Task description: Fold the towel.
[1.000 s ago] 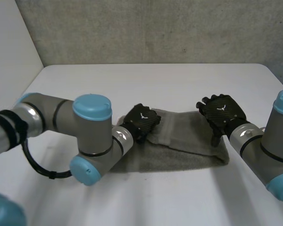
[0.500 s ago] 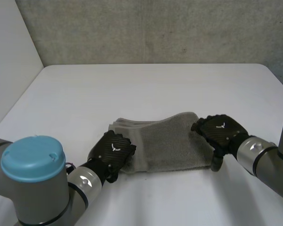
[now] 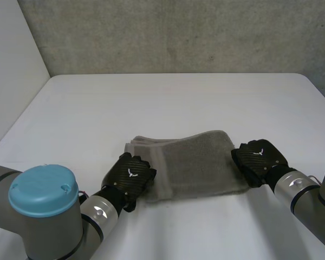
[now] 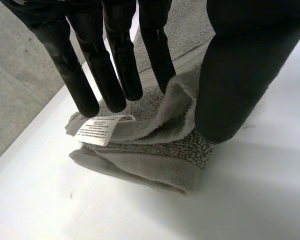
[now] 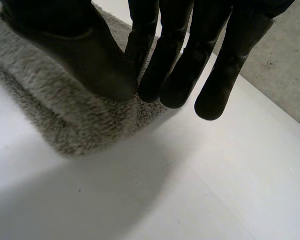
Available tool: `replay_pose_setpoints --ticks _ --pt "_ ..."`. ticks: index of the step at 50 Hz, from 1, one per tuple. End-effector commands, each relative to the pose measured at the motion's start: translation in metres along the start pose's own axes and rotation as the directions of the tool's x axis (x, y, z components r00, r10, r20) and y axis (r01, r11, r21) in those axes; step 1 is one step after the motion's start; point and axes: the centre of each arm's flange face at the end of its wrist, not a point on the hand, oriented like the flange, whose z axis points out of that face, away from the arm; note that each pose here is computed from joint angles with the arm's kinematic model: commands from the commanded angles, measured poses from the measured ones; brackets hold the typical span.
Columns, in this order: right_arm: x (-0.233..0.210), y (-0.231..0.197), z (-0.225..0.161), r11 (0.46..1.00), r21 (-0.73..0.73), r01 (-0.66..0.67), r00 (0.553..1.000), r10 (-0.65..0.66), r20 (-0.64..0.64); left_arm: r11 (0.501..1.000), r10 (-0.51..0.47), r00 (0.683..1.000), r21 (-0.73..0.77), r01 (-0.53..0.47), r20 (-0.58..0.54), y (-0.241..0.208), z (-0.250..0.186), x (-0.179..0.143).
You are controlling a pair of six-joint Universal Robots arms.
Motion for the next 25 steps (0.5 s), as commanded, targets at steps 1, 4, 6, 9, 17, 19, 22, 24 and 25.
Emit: replay_pose_setpoints --ticks 1,4,6,9,17,19,22,24,25 --pt "-0.003 0.005 -0.001 1.0 -0.014 -0.014 1.0 0.014 0.013 1.0 -0.013 0.999 -0.002 0.013 0.042 -0.003 -0.002 -0.009" --pt "-0.005 0.008 -0.002 0.999 -0.032 -0.021 1.0 0.021 0.013 1.0 -0.015 0.998 -0.008 0.016 0.066 -0.002 -0.002 -0.013" --pt "-0.007 0.009 -0.004 0.999 -0.037 -0.023 1.0 0.023 0.019 1.0 -0.018 0.997 -0.007 0.019 0.075 -0.003 -0.001 -0.015" --pt "-0.01 0.013 -0.007 0.998 -0.048 -0.028 0.999 0.029 0.025 1.0 -0.021 0.996 -0.011 0.022 0.084 -0.002 -0.001 -0.019" --pt "-0.015 0.016 -0.011 0.998 -0.06 -0.032 0.999 0.035 0.038 0.999 -0.032 0.993 -0.019 0.034 0.116 0.0 0.0 -0.03" --pt "-0.014 0.017 -0.011 0.998 -0.059 -0.033 0.999 0.035 0.036 0.999 -0.035 0.992 -0.02 0.037 0.12 0.001 0.001 -0.031" --pt "-0.014 0.017 -0.01 0.998 -0.058 -0.033 0.999 0.035 0.034 0.999 -0.037 0.992 -0.023 0.04 0.122 0.002 0.001 -0.032" --pt "-0.014 0.017 -0.01 0.998 -0.058 -0.033 0.999 0.035 0.035 0.999 -0.037 0.992 -0.023 0.04 0.122 0.002 0.001 -0.032" --pt "-0.014 0.018 -0.009 0.998 -0.056 -0.032 0.999 0.034 0.035 0.999 -0.037 0.992 -0.023 0.04 0.122 0.002 0.001 -0.032"
